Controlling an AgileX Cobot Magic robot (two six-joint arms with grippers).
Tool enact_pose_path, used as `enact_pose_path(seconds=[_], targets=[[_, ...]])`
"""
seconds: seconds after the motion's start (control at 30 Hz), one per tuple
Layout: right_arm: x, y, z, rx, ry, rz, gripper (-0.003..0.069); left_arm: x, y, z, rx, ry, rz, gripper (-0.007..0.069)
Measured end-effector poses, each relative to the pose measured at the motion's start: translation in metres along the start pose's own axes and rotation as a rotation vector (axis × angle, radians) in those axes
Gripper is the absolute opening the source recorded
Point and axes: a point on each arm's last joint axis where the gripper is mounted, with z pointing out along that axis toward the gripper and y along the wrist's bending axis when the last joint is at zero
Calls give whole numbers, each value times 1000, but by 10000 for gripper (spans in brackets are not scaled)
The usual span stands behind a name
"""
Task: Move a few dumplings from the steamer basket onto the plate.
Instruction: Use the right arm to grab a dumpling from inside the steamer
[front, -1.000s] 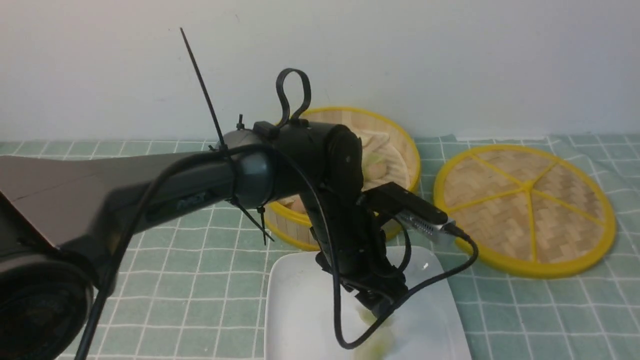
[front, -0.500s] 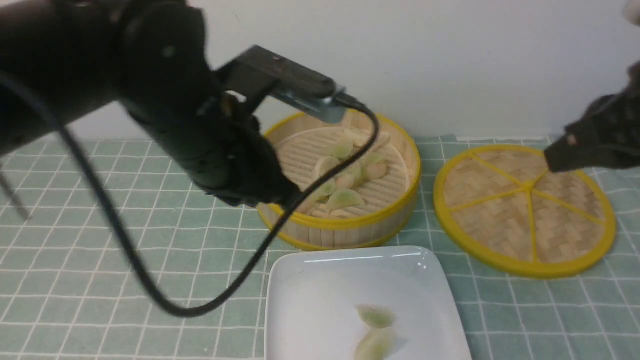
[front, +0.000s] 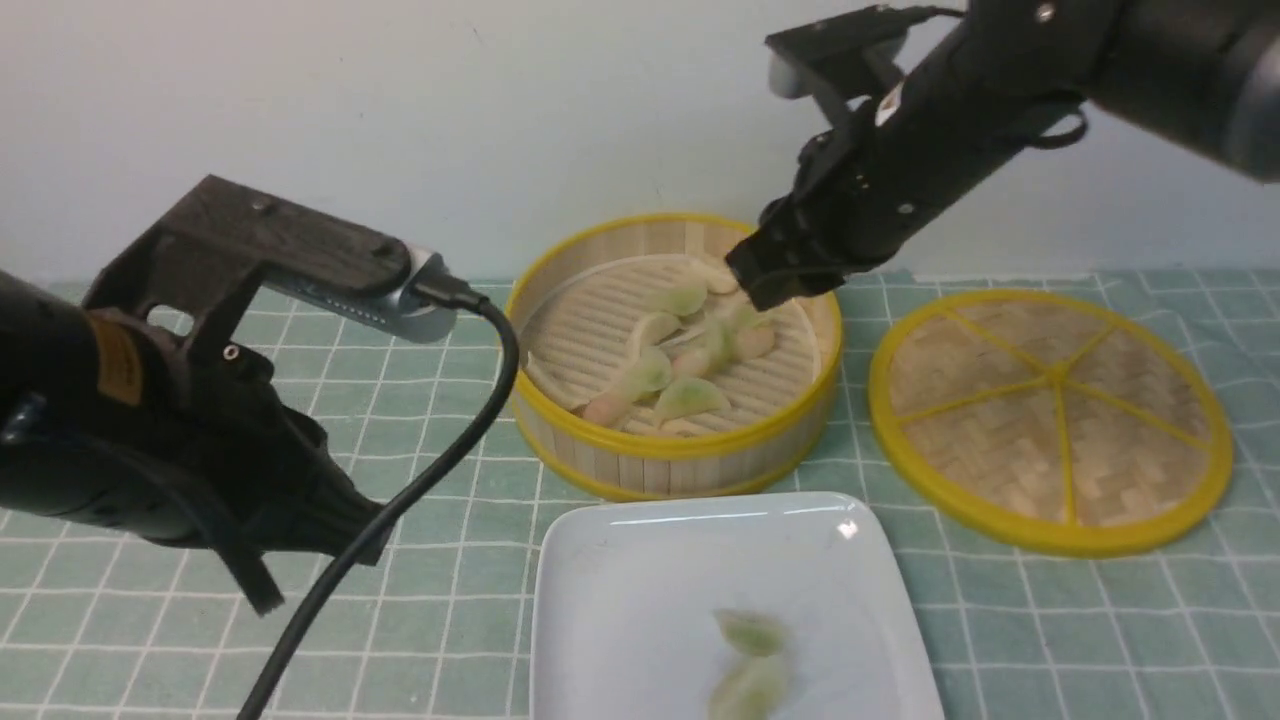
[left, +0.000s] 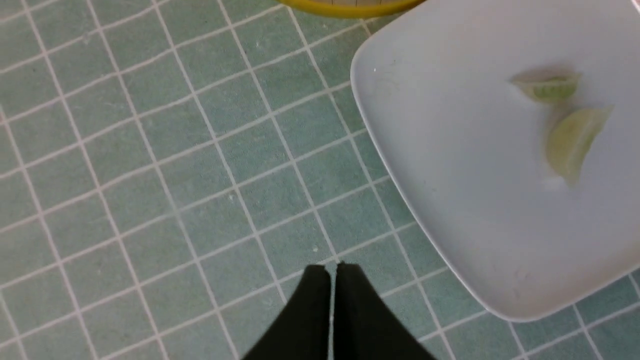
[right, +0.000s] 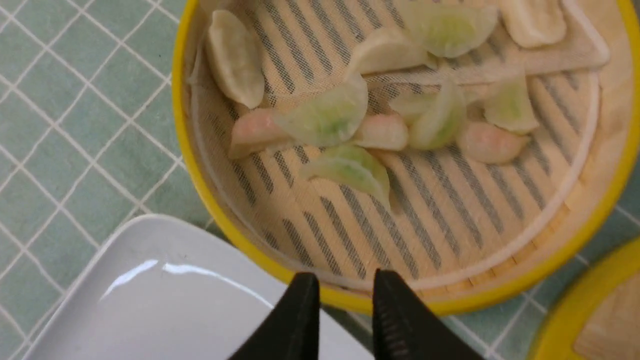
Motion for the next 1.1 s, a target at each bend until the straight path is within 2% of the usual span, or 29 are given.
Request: enact_pose_path(seconds=[0.03, 0.13, 0.23, 0.33, 0.53, 0.63, 0.67, 0.77, 0.93, 1.1], targets=[[1, 0, 4, -2, 7, -2, 210, 1, 0, 0, -1, 1, -1, -6], [-3, -1, 46, -21, 55, -51, 325, 6, 3, -8, -29, 16, 7, -6], [1, -3, 79, -33, 95, -66, 386, 10, 6, -11, -59, 42, 19, -6], [6, -9, 109, -38, 113, -59, 412, 14, 10, -13, -98, 70, 33, -6], [11, -11, 137, -31, 115, -63, 419, 15, 13, -14, -134, 86, 46, -6], [12, -12, 144, -20, 111, -71, 406, 15, 14, -14, -140, 86, 48, -6], [12, -11, 144, -19, 109, -73, 380, 15, 14, -14, -143, 85, 50, -6], [10, -10, 144, -8, 94, -86, 188, 15, 14, -14, -144, 85, 50, -6], [4, -6, 123, -5, 95, -69, 201, 15, 14, -14, -144, 85, 51, -6], [-15, 4, 42, 44, 57, -79, 201, 15, 14, -14, -144, 85, 51, -6]])
